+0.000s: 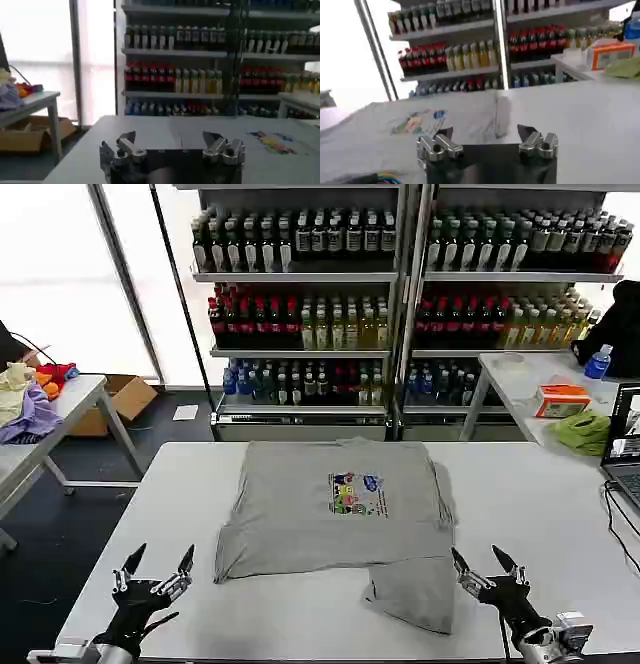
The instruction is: Fold and organize the clothes.
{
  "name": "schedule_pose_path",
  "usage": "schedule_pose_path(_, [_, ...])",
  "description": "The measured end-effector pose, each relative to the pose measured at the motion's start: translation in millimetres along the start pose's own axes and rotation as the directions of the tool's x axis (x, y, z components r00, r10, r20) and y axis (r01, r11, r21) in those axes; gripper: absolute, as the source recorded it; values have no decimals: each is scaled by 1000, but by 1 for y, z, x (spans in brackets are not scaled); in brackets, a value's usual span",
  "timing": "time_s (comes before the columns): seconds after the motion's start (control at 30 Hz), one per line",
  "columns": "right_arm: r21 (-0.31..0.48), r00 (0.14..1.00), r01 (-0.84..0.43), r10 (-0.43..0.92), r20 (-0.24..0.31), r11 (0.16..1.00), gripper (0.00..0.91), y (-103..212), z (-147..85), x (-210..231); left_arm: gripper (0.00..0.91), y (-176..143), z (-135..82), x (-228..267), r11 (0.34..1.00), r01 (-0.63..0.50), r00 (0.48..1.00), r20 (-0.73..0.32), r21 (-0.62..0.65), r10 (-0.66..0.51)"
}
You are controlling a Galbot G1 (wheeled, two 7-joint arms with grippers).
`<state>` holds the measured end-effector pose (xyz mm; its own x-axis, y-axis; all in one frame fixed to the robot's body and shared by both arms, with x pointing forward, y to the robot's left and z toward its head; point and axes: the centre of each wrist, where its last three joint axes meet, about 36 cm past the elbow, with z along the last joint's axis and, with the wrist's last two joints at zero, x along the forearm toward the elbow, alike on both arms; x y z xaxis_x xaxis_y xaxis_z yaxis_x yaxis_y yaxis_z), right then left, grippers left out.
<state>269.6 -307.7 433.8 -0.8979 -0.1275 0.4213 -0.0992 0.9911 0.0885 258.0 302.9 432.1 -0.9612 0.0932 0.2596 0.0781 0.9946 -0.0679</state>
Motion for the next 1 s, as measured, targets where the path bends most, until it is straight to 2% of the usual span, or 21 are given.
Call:
schedule_pose_path(0.3, [8,994,-20,21,-106,1000,907,28,4,12,907,-10,-3,-21,996,-78,981,-173,41,84])
schedule_pose_path(0.53, [3,988,-34,34,-151,999,907,42,10,12,907,-16,-2,-37,990,-125,958,-252,59,136])
schedule_pose_path(0.57, [3,987,-33,33,-156,999,816,43,10,11,907,-16,-1,-40,990,-129,955,-260,62,141])
schedule_pose_path(0.6, [2,987,-31,31,-160,1000,685,45,11,11,907,-16,-1,-42,989,-131,953,-266,65,143])
schedule_pose_path(0.63, [1,986,-30,30,-164,1000,373,47,12,11,907,-16,0,-44,989,-133,952,-270,66,146])
schedule_pose_path(0.7, [0,984,-29,28,-175,1000,40,50,14,10,907,-16,1,-49,988,-136,948,-280,69,150])
schedule_pose_path(0.73, [-1,983,-25,24,-181,1000,0,52,16,10,907,-16,2,-51,988,-136,947,-285,69,150])
schedule_pose_path(1.0, [5,979,-15,16,-204,1000,0,62,23,8,907,-13,6,-65,988,-128,942,-301,81,147])
